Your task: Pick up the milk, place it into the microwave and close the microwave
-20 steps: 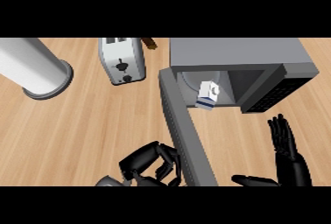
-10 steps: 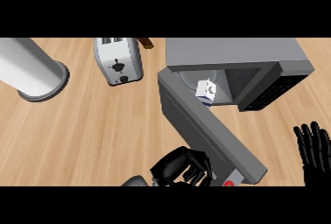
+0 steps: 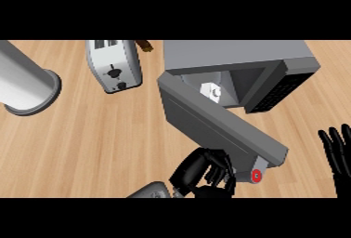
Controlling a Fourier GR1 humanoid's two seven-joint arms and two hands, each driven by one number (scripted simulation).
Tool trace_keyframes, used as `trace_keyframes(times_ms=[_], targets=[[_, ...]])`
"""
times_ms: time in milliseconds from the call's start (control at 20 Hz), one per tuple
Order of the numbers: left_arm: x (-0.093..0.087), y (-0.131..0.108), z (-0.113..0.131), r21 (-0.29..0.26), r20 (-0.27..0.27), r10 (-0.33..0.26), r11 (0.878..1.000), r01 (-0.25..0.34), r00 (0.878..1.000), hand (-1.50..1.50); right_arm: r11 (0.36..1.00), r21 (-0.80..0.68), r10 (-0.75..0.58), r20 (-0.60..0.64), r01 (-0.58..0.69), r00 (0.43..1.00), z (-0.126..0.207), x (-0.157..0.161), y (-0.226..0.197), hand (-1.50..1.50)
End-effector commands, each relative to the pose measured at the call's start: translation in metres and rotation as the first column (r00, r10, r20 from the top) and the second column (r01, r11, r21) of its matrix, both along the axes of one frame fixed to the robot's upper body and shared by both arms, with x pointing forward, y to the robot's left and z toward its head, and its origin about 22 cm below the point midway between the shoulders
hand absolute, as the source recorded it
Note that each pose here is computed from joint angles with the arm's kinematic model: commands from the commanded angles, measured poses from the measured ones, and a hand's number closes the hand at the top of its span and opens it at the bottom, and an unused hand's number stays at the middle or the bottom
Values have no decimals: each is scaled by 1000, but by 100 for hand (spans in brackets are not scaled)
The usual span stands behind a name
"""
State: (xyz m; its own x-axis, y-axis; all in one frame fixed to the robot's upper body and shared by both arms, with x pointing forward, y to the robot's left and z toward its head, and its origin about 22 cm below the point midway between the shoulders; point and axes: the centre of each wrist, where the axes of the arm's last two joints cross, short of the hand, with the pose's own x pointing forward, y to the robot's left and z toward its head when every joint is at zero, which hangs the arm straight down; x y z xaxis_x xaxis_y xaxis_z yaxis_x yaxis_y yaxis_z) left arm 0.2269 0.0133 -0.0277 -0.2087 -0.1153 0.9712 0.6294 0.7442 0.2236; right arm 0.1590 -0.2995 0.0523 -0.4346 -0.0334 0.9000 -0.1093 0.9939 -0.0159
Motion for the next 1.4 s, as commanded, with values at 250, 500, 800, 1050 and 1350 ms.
trace_keyframes(times_ms=[250,500,800,1050,1350], targets=[[31,-20,35,-111,69,83,991,-75,994,150,979,-41,202,32,-200,979,31,4,0,-150],[54,-20,44,-114,37,187,977,-181,982,150,966,-32,257,59,-255,965,45,2,9,-150],[82,-19,64,-163,-26,272,948,-272,962,150,956,8,292,82,-294,953,52,5,11,-150],[96,-15,76,-281,-49,324,903,-324,945,150,947,18,318,66,-320,946,56,5,11,-150],[114,-10,78,-296,-57,360,885,-360,931,150,941,4,336,100,-338,936,72,6,12,-150]])
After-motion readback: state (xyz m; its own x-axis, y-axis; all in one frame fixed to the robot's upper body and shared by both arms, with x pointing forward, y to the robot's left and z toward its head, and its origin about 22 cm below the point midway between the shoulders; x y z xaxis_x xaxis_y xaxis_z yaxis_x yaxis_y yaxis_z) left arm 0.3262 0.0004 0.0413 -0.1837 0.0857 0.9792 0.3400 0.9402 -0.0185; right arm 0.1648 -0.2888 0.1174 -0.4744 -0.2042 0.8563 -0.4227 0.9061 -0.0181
